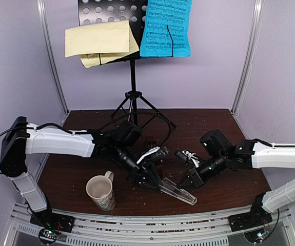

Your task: Pack up the instrument practice props

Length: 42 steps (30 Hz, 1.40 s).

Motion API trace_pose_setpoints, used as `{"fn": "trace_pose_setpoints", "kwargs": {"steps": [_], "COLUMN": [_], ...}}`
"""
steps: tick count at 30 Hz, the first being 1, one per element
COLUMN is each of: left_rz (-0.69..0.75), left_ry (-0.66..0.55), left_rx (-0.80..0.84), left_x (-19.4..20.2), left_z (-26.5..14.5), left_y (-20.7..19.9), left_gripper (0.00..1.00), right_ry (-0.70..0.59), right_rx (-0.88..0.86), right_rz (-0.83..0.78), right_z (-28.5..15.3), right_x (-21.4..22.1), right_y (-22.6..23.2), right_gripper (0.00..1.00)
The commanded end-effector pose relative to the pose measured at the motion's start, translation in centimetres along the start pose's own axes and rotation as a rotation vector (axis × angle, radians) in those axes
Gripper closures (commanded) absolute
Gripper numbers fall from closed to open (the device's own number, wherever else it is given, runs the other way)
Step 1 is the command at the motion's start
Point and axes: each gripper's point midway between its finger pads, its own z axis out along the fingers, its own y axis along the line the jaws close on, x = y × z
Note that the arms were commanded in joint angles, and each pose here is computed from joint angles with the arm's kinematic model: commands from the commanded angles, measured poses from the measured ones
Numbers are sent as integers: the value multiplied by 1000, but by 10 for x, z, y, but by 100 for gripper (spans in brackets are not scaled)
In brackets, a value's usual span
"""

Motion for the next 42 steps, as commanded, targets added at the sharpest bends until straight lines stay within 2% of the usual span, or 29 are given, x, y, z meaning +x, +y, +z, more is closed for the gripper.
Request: {"fn": "trace_pose_setpoints", "kwargs": {"steps": [1, 11, 16, 18, 19, 24, 27, 29, 32, 36, 42], "left_rz": [37, 32, 27, 22, 27, 45, 81, 87, 73, 30, -27], "left_ry": [-1, 9, 2, -7, -15, -79, -193, -292, -474, -687, -919], "left_rx": [-23, -33, -34, -34, -36, -142, -178, -189, -205, -257, -309], "left_x": [-7, -4, -5, -6, -8, -26, -54, -74, -108, -143, -171], "left_z": [3, 6, 7, 7, 6, -1, -10, -18, -38, -72, -115], "left_y": [4, 7, 7, 6, 6, 15, 13, 12, 16, 26, 31], "left_gripper": [67, 90, 99, 100, 100, 100, 100, 100, 100, 100, 100], "right_ry": [-35, -43, -55, -61, -68, -166, -309, -462, -760, -1071, -1302], "right_rx": [20, 28, 33, 32, 32, 106, 145, 152, 140, 100, 120], "right_rz": [-10, 4, 10, 6, 3, -10, -3, 2, -15, -32, -34], "right_z": [-3, -5, -8, -9, -11, -33, -57, -80, -131, -187, -232], "right_x": [-15, -17, -18, -18, -20, -37, -64, -88, -131, -158, -167], "right_y": [-1, -5, -7, -7, -6, -14, -18, -15, -1, 15, 20], "right_gripper": [100, 100, 100, 99, 92, 34, 17, 9, 2, 0, 0]}}
